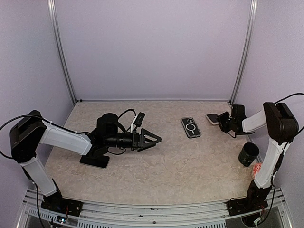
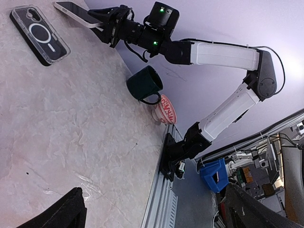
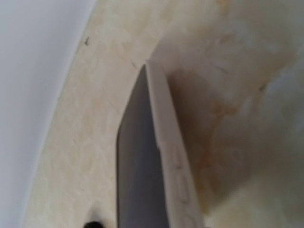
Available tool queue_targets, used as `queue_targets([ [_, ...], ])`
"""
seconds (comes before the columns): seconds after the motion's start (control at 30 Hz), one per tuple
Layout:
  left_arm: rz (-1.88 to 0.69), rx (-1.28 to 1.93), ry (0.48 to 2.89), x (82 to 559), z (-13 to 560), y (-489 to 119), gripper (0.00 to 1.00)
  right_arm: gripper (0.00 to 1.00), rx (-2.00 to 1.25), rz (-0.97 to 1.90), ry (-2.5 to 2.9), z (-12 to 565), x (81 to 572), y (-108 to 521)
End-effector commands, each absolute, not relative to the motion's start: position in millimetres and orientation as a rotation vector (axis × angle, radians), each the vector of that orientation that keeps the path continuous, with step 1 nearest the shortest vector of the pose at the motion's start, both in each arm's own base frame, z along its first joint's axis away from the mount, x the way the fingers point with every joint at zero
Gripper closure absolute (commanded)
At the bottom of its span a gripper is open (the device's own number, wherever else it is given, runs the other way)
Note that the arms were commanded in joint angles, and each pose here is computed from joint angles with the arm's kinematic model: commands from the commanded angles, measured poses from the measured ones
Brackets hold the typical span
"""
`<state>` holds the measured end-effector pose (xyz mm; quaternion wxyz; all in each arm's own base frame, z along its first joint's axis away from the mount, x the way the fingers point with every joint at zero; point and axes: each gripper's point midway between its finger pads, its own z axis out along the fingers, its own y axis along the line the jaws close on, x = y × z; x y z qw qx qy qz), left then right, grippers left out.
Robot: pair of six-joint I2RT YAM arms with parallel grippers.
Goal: Put the phone into the phone case
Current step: Place the phone with the phone case at the corner of the board.
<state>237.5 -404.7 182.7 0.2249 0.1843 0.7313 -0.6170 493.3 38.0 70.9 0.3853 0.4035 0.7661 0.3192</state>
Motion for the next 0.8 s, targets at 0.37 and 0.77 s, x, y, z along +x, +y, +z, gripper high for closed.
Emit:
queue_targets([
  [0.37, -1.712, 0.514, 1.984, 238, 188, -407, 0.01, 0.58, 0.917, 0.729, 2.015, 93, 491, 37],
  [0.77, -1.713, 0.514, 1.979, 240, 189, -407, 0.01, 0.57, 0.877, 0.673, 2.063, 92, 481, 37],
])
